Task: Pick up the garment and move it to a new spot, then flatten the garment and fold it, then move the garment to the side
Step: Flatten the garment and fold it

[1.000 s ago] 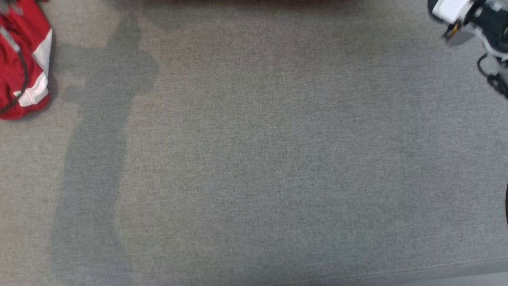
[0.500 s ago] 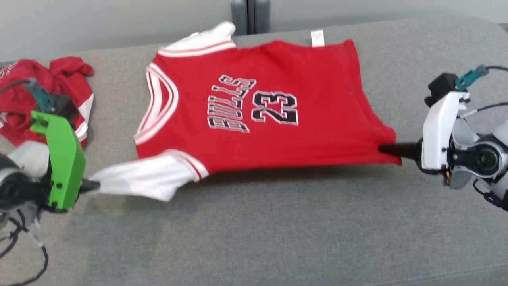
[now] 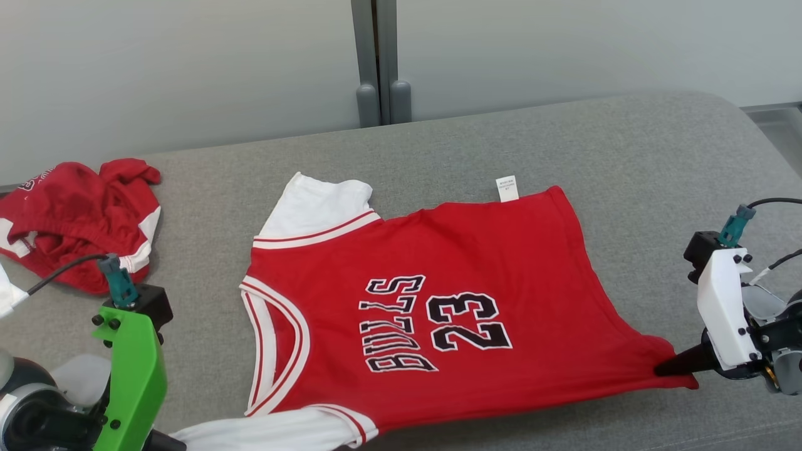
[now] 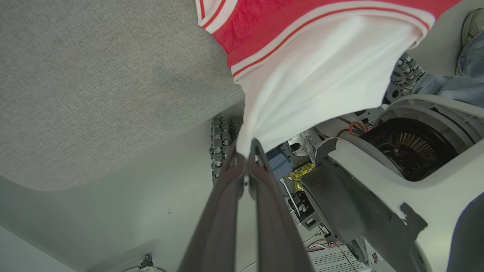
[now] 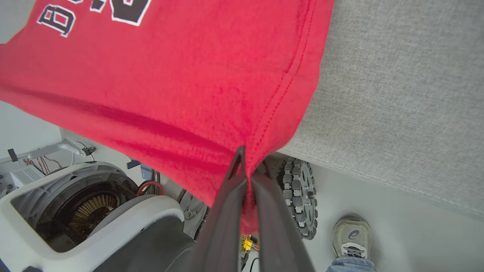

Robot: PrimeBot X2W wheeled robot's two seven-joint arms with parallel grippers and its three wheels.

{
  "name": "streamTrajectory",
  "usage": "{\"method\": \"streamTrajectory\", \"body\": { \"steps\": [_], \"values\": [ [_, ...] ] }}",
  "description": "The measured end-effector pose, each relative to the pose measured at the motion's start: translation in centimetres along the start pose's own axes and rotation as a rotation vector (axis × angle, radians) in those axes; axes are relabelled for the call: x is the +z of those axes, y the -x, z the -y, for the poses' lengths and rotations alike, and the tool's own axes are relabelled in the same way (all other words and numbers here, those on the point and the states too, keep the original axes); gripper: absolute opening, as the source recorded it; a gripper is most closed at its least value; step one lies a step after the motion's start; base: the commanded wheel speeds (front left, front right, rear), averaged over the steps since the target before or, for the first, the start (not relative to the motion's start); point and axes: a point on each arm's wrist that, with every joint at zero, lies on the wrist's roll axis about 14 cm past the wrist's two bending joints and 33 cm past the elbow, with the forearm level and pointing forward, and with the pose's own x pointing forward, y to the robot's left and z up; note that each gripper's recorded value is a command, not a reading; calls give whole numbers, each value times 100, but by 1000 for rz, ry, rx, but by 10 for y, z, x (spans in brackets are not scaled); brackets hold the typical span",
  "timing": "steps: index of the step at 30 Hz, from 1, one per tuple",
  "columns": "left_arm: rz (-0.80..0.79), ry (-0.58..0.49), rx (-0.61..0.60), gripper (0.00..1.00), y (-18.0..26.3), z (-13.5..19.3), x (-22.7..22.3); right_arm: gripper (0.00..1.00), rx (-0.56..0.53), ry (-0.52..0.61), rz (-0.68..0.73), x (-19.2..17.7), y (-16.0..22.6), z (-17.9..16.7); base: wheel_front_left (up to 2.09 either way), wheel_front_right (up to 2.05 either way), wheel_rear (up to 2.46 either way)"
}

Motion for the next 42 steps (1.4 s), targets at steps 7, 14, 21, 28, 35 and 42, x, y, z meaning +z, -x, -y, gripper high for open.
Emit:
{"method": "streamTrajectory", "body": {
  "steps": [7,14,21,28,35,42],
  "values": [
    [30,43,22,0,-1,-18,32,0,18,-21,-20,11,-11,-1,0,0,0],
    [16,58,52,0,-22,-40,70,0,20,-78,-10,41,-25,7,0,0,0],
    [27,28,42,0,-52,-49,101,0,9,-154,16,61,-44,16,0,0,0],
    [96,30,35,100,-70,-56,123,100,-2,-204,83,76,-53,22,0,0,0],
    [292,2,18,100,-59,-53,150,100,43,-244,348,112,-39,15,0,0,0],
    [832,-89,90,100,-3,-52,202,100,69,-203,814,148,5,4,0,0,0]
  ]
}}
